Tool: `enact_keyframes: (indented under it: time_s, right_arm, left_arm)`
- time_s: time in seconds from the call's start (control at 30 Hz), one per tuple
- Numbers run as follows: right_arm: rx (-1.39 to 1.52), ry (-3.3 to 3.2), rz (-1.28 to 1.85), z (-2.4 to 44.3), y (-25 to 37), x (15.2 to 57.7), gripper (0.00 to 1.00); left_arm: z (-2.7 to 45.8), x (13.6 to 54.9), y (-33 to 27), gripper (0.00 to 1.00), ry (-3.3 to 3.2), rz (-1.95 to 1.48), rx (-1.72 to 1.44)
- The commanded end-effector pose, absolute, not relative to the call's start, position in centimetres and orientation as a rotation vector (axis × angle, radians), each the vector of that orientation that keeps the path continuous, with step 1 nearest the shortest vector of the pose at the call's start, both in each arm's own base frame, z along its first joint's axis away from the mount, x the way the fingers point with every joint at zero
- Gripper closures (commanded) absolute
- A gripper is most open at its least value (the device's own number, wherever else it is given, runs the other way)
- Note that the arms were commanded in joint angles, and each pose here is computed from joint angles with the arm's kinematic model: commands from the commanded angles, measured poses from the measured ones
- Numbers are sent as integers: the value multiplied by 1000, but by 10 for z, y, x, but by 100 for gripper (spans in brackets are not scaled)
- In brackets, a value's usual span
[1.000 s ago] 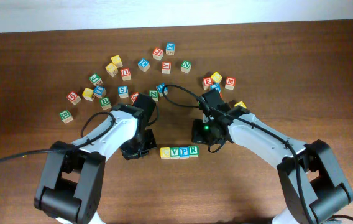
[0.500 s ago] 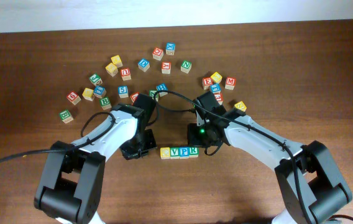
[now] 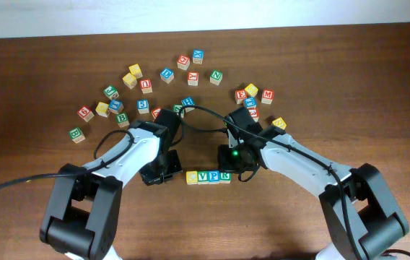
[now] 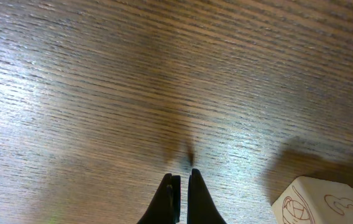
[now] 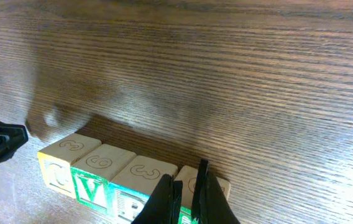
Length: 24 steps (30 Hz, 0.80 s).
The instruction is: Spell out CVPR
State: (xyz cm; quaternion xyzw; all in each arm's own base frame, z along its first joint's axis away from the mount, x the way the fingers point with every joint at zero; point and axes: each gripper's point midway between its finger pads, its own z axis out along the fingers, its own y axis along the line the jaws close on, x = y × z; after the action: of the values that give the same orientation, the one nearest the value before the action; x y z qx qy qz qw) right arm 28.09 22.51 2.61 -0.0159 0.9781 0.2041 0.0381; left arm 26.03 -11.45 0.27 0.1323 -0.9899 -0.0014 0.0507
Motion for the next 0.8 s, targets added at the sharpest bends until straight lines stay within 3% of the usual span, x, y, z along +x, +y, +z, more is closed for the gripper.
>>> enact_keyframes:
  time_s: [0.0, 0.33, 0.53, 0.6, 0.7, 0.77]
  right_arm:
    - [-102, 3019, 641, 22, 232, 271, 96]
    - [-62, 3011, 518, 13, 218, 281, 96]
    - [131, 3037, 653, 32, 188, 303, 96]
    - [239, 3137, 601, 30, 164, 287, 95]
    - [184, 3331, 508, 26, 147, 240, 96]
    - [159, 3341, 483, 16, 152, 231, 96]
  left_arm:
    - [7, 262, -113, 100, -3027, -2, 427]
    - [7, 262, -113, 100, -3027, -2, 427]
    - [8, 262, -118, 100, -3020, 39, 427]
    - [8, 262, -118, 100, -3024, 40, 411]
    - [8, 264, -126, 100, -3030, 104, 351]
    - [8, 267, -129, 100, -3039, 130, 351]
